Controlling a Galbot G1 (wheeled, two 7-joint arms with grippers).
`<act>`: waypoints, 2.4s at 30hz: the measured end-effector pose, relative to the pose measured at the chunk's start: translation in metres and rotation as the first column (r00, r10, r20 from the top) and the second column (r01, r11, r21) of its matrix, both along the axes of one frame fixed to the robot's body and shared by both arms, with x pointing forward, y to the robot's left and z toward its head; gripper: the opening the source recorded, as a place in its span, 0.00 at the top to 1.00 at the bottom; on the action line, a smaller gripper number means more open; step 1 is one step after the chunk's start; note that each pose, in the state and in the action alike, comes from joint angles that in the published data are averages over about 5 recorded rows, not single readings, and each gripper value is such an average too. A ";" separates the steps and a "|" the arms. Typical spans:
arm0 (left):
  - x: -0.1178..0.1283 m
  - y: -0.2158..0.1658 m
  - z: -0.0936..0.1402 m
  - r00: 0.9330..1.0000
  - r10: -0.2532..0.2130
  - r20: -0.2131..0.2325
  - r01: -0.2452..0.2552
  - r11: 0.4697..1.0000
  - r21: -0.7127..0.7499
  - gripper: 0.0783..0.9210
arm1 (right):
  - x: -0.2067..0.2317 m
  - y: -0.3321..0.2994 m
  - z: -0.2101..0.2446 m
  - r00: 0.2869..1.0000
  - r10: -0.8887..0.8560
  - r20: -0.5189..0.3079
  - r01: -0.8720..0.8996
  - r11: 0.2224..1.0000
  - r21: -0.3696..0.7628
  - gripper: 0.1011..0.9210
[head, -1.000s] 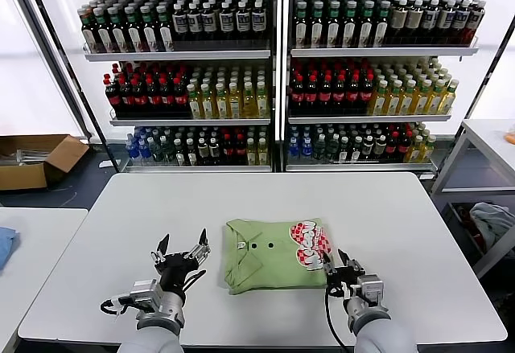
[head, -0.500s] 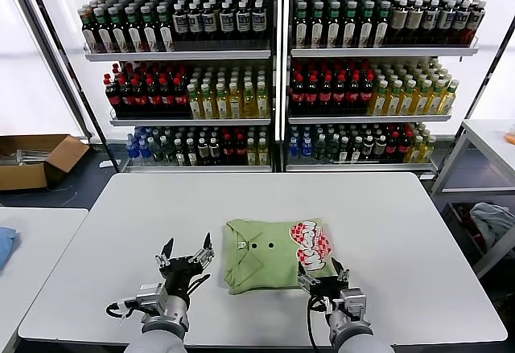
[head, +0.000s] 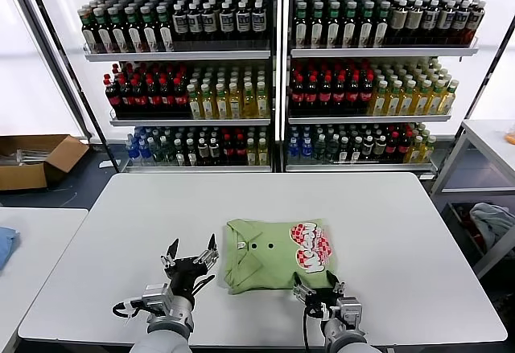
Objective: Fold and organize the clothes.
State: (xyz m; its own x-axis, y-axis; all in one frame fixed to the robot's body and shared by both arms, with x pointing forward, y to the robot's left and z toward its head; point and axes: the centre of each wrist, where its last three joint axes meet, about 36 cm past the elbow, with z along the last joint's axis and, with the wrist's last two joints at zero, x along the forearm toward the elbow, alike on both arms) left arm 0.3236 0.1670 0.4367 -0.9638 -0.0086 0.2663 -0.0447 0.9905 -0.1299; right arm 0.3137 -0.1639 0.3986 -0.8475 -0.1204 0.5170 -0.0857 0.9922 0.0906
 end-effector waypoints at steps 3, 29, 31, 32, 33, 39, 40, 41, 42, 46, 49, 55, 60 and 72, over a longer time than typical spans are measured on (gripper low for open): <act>0.000 0.001 0.000 1.000 -0.001 0.000 0.001 1.000 0.001 0.12 | -0.001 -0.002 -0.001 1.000 -0.005 -0.007 0.005 1.000 -0.009 0.12; -0.002 0.004 -0.001 1.000 0.000 -0.007 0.000 1.000 0.006 0.12 | 0.077 0.003 0.029 0.969 -0.031 0.246 0.046 0.997 -0.056 0.12; -0.003 0.004 -0.002 1.000 0.000 -0.009 0.000 1.000 0.007 0.12 | 0.091 0.006 0.026 0.969 -0.044 0.243 0.059 0.997 -0.055 0.12; -0.003 0.004 -0.002 1.000 -0.001 -0.011 0.001 1.000 0.007 0.12 | 0.097 0.007 0.024 0.970 -0.051 0.240 0.066 0.996 -0.053 0.12; -0.003 0.004 -0.002 1.000 -0.002 -0.013 0.002 1.000 0.006 0.12 | 0.103 0.008 0.023 0.970 -0.058 0.234 0.072 0.996 -0.050 0.12; -0.004 0.002 -0.004 1.000 -0.005 -0.020 0.005 1.000 0.002 0.12 | 0.126 0.014 0.011 0.981 -0.086 0.174 0.090 0.996 -0.019 0.12; -0.004 0.002 -0.004 1.000 -0.006 -0.021 0.006 1.000 0.002 0.12 | 0.129 0.015 0.008 0.983 -0.088 0.164 0.092 0.996 -0.015 0.12; -0.004 0.002 -0.004 1.000 -0.006 -0.021 0.006 1.000 0.002 0.12 | 0.131 0.015 0.006 0.984 -0.091 0.153 0.094 0.996 -0.011 0.12; -0.004 0.002 -0.004 1.000 -0.006 -0.021 0.006 1.000 0.002 0.12 | 0.133 0.015 0.004 0.985 -0.094 0.142 0.096 0.995 -0.006 0.12; -0.004 0.002 -0.004 1.000 -0.007 -0.022 0.007 1.000 0.003 0.12 | 0.137 0.016 -0.002 0.989 -0.106 0.101 0.105 0.994 0.015 0.12; -0.003 0.002 -0.004 1.000 -0.008 -0.023 0.008 1.000 0.002 0.12 | 0.139 0.017 -0.006 0.991 -0.108 0.074 0.106 0.994 0.031 0.12; -0.004 0.002 -0.006 1.000 -0.013 -0.028 0.013 1.000 0.004 0.12 | 0.140 0.017 -0.010 0.993 -0.107 0.048 0.105 0.993 0.045 0.12; -0.004 0.002 -0.005 1.000 -0.012 -0.027 0.012 1.000 0.004 0.12 | 0.140 0.015 -0.010 0.993 -0.107 0.045 0.105 0.994 0.042 0.12; -0.006 0.004 0.003 1.000 0.014 0.026 -0.014 1.000 -0.006 0.12 | 0.122 -0.013 0.028 0.962 -0.091 0.259 0.130 0.982 -0.138 0.12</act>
State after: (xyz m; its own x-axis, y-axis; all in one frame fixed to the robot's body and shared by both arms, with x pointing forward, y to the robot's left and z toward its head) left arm 0.3175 0.1707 0.4394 -0.9702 -0.0204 0.2414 -0.0548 0.9891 -0.1367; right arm 0.4358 -0.1765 0.4262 -0.9555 0.0453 0.2916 0.0251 0.9970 -0.0726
